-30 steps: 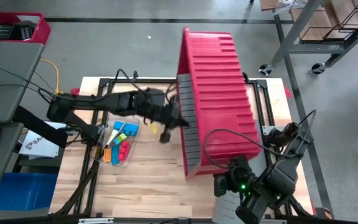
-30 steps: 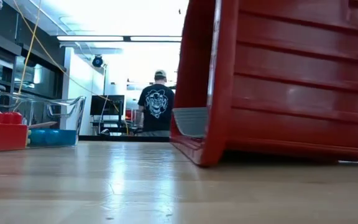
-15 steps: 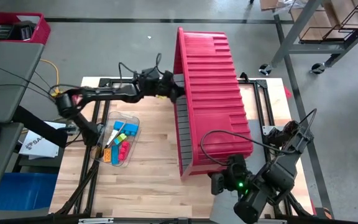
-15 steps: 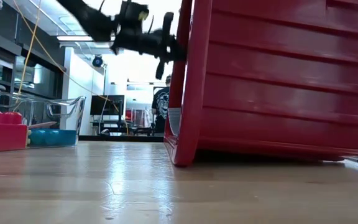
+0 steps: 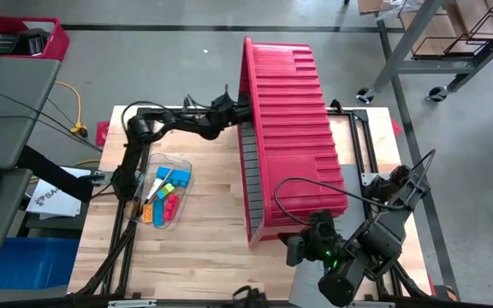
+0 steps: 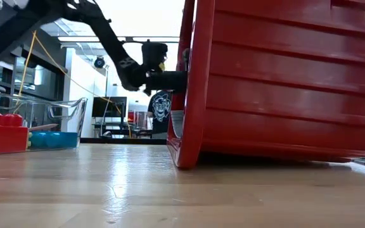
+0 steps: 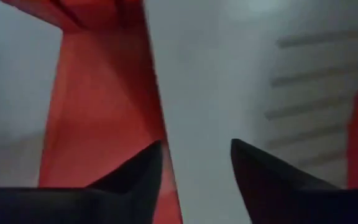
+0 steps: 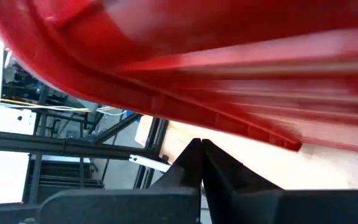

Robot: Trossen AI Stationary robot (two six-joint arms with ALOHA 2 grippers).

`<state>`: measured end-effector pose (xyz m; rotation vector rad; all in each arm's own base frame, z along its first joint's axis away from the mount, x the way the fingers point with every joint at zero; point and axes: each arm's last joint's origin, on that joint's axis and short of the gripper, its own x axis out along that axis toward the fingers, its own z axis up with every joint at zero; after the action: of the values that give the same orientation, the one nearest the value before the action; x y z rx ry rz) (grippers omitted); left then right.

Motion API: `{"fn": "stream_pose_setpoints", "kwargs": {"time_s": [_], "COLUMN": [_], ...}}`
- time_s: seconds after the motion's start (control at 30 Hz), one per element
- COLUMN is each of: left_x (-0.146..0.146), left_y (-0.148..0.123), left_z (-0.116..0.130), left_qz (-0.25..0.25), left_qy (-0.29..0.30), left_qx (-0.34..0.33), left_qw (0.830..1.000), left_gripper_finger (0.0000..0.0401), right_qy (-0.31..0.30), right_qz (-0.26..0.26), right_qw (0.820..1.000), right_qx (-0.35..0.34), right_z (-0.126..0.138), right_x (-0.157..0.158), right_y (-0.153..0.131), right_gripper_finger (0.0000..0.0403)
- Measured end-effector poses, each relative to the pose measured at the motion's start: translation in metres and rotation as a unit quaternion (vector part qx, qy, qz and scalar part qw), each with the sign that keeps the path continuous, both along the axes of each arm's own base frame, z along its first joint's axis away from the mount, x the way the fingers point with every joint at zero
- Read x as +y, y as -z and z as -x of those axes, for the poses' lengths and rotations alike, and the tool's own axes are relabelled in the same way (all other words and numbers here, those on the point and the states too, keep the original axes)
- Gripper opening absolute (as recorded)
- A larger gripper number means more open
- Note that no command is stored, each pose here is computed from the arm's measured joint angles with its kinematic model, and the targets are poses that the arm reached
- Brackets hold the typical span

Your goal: Sort Items/Unsort Items

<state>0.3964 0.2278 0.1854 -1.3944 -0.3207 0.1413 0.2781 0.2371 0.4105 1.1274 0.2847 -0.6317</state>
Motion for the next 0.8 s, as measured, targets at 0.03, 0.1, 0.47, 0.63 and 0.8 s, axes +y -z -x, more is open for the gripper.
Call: {"fn": "stream_pose_setpoints", "kwargs": {"time_s": [0.03, 0.1, 0.47, 0.63, 0.8], "left_x": [0.003, 0.008, 0.020, 0.013, 0.007], "left_y": [0.000, -0.005, 0.002, 0.004, 0.005], "left_z": [-0.005, -0.015, -0.042, -0.046, -0.049], "left_qz": [0.002, 0.003, 0.026, 0.019, -0.002], "left_qy": [0.000, 0.004, -0.093, -0.146, -0.194], "left_qx": [-0.005, -0.021, 0.031, 0.036, 0.048], "left_qw": [1.000, 1.000, 0.995, 0.988, 0.980], "left_gripper_finger": [0.0205, 0.0225, 0.0255, 0.0255, 0.0255], "right_qy": [0.004, 0.012, -0.005, -0.002, 0.006], "right_qz": [0.010, 0.009, 0.039, 0.043, 0.043], "right_qw": [1.000, 1.000, 0.998, 0.998, 0.997], "right_qx": [-0.006, -0.017, -0.038, -0.049, -0.056], "right_z": [-0.001, -0.004, -0.021, -0.024, -0.027], "right_x": [-0.001, -0.005, -0.011, -0.012, -0.014], "right_y": [-0.001, -0.004, -0.010, -0.012, -0.013], "right_gripper_finger": [0.0000, 0.0000, 0.0000, 0.0000, 0.0000]}}
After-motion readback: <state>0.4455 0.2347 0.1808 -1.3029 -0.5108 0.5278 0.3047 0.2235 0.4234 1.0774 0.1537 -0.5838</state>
